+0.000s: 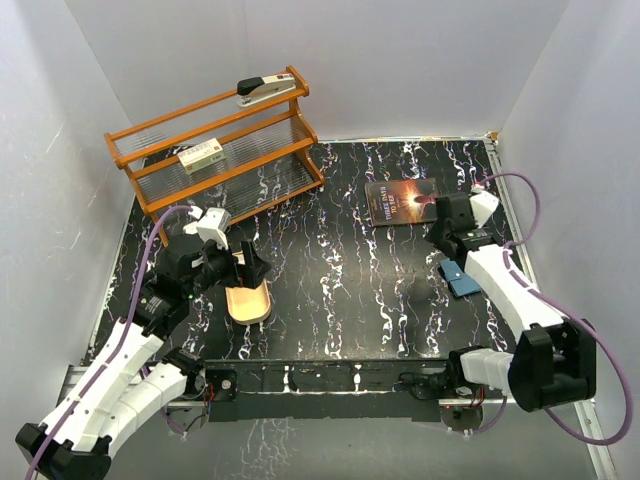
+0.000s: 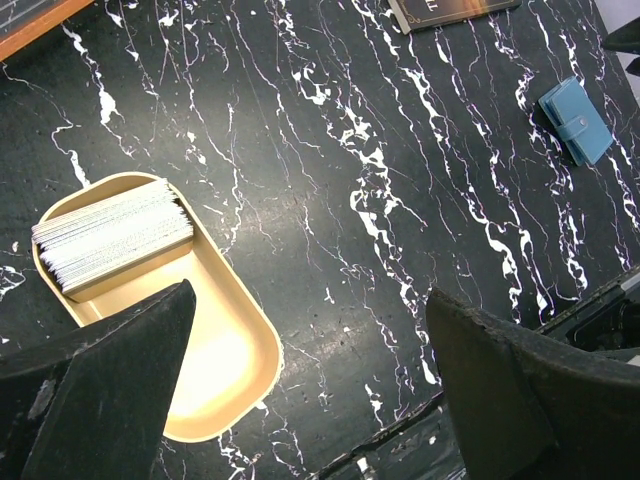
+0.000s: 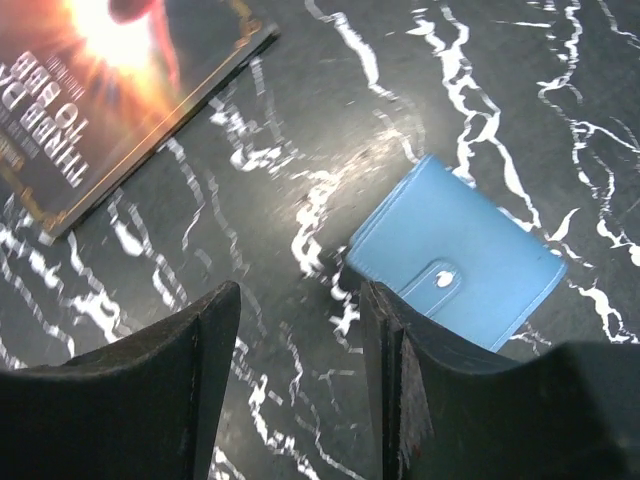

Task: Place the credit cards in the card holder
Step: Move the card holder to the center of the board.

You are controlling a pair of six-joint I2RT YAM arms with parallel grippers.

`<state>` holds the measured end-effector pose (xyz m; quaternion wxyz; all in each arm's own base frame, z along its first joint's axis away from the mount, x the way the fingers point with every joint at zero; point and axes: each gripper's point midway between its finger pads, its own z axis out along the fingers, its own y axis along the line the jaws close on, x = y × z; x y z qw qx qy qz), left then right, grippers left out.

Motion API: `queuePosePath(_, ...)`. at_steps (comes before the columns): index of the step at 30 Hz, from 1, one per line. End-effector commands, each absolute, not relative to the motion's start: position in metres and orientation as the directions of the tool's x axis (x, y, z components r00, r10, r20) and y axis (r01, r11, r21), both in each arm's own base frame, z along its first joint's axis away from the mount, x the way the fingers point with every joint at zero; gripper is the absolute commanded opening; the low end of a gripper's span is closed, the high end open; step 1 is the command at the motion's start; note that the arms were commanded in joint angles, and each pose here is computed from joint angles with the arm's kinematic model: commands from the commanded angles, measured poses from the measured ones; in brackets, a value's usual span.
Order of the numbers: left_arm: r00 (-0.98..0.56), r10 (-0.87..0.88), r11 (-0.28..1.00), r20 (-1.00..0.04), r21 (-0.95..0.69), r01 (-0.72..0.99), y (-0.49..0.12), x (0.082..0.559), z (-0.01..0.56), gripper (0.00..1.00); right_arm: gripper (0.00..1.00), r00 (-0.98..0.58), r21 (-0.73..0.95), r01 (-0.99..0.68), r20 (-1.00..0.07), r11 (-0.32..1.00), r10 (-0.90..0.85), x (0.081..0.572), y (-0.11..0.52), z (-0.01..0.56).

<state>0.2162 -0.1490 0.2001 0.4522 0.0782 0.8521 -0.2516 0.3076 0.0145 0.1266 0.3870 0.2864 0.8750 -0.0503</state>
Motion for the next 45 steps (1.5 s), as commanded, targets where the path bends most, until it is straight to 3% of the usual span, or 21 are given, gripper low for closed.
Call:
queuePosePath(1,-0.551,-0.072,0.857,-0.831,-0.334,0.392,-0.149,0.217,0.204,0.99,0.49,-0.476,0.197,0.590,-0.698,0.783,0.534,0.326,-0.015,0.115)
queuePosePath(9,-0.557,-0.054,0.863,-0.829,-0.319,0.391,-0.148,0.219,0.202,0.99,0.48,-0.410,0.226,0.744,-0.589,0.629,0.696,0.314,-0.073,0.070)
queuePosePath(22,-0.546,-0.041,0.869,-0.837,-0.300,0.394,-0.145,0.219,0.202,0.99,0.43,-0.486,0.218,0.744,-0.471,0.631,0.736,0.296,-0.054,0.030)
queuePosePath(34,-0.552,-0.032,0.879,-0.833,-0.286,0.381,-0.142,0.221,0.198,0.99,0.38,-0.638,0.308,0.609,-0.357,0.731,0.682,0.284,-0.007,0.022)
queuePosePath(45,-0.558,-0.028,0.886,-0.830,-0.279,0.371,-0.140,0.222,0.197,0.99,0.37,-0.793,0.386,0.433,-0.267,0.815,0.547,0.266,0.075,0.013)
